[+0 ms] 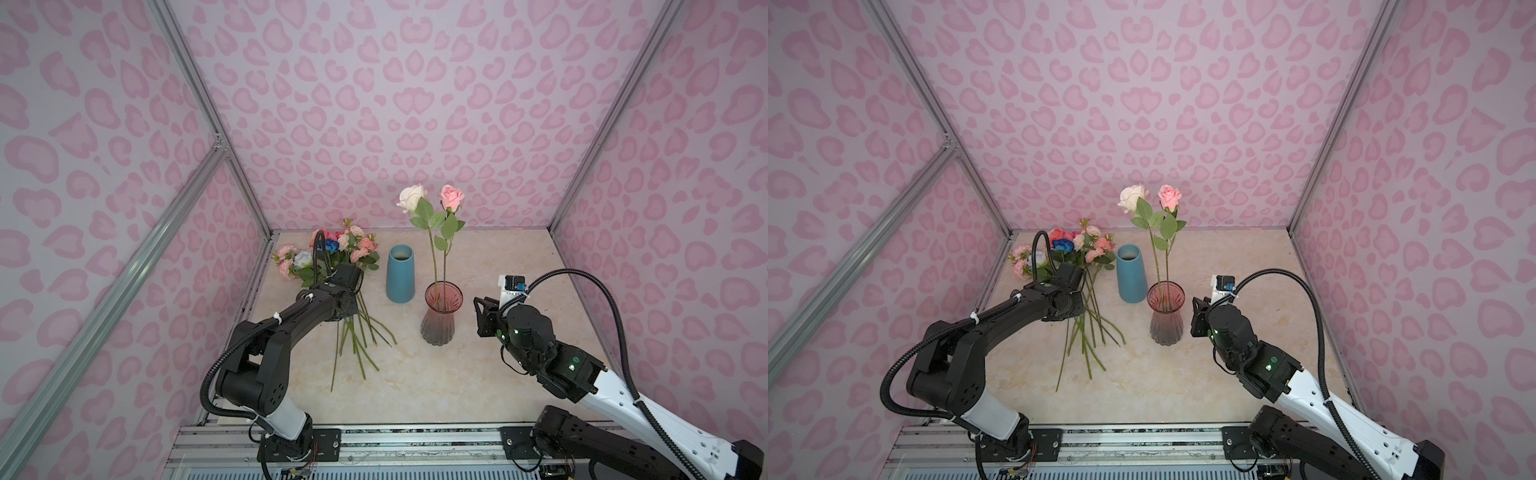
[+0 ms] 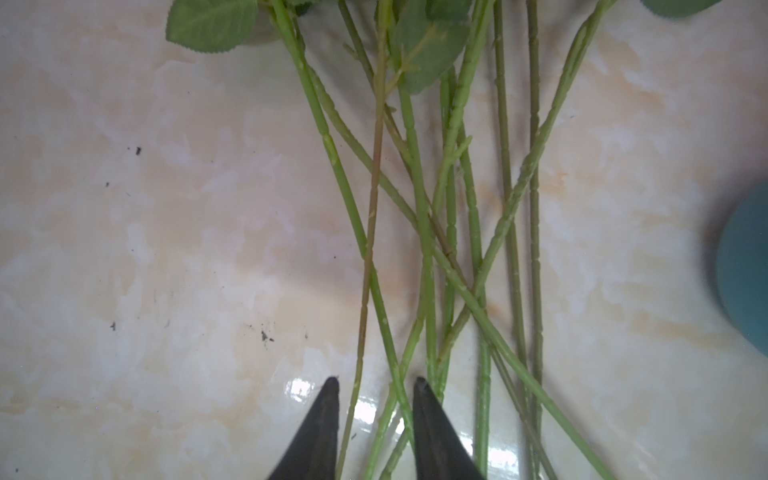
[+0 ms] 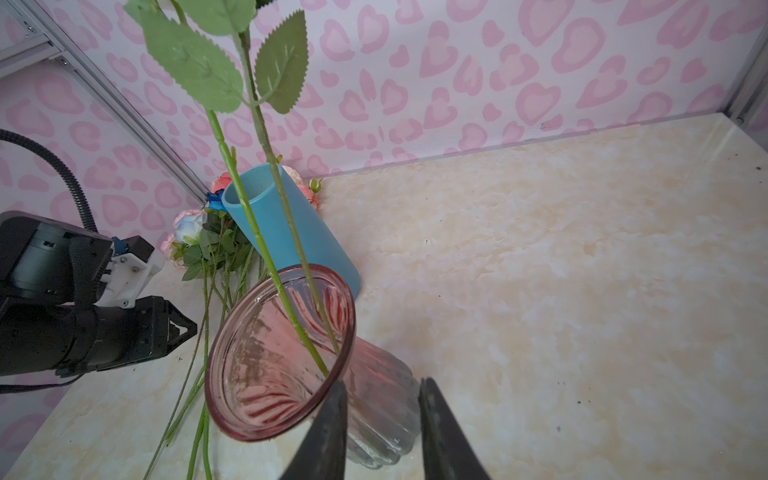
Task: Arrange the flowers into the vase
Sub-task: 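Reach the left gripper down to the rose stems and grasp one, then lift the blue rose upright with the left gripper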
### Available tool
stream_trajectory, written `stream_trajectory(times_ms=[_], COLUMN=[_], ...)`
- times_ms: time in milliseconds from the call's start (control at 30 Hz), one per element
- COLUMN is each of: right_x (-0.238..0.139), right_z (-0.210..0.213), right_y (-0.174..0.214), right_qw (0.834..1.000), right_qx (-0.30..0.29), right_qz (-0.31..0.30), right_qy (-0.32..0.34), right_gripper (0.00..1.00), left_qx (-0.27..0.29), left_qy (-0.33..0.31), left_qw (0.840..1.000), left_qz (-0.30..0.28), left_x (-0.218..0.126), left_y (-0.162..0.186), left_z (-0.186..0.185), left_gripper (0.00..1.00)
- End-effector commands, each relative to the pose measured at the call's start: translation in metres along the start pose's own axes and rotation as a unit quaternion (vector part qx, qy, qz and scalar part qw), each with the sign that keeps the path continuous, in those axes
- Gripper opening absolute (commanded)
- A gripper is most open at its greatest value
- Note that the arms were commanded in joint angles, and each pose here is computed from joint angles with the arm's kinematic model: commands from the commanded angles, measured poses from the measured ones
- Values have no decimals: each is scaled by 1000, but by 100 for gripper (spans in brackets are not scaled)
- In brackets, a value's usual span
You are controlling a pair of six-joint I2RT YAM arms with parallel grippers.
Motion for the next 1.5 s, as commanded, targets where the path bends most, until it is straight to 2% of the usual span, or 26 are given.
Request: stream_trajectory(times_ms=[0,167,333,767,900,967,1200,1367,1467], right_x=[2,2,-2,-1,-2,-3,-1,-4,-9], right_z=[2,2,-4,-7,-8,-8,-5,0,3], right_y=[-2,-2,0,0,-1,-2,-4,-14,-22], right_qw=[1000,1000,1000,1000,1000,1000,1000,1000,999], right_qx=[3,-1,1,6,6,8,12,2,-5], right_qz=[-10,-5,-8,-6,-6,-9,-10,-16,-27], right_qy=[-4,-4,7,7,8,8,2,-13,-32], right_gripper=[31,31,31,31,31,31,31,31,33], left_qx=[6,11,11,30,28,24,6,-14,-20], left_qy=[-29,-49,-51,-34,-32,-27,15,81,133], left_qw=[999,998,998,999,999,999,999,992,980], left_qz=[-23,-30,-20,2,0,-3,-35,-100,-147], left_x=[4,21,38,62,60,52,-2,-74,-121], left_y=[-15,-38,-50,-51,-53,-56,-72,-88,-92], left_z=[-2,-8,-8,-17,-18,-18,-15,-12,-7], left_gripper=[31,22,21,17,8,4,3,3,3])
Point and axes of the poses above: each gripper's point midway between its finger pads, its own x axis out along the fingers, its own z axis along the line the jaws close on, y = z × x, the point moved 8 cm from there along -x, back along the fingers, and after that the axes turned 7 degrees about -x, right-handed, at the moved point
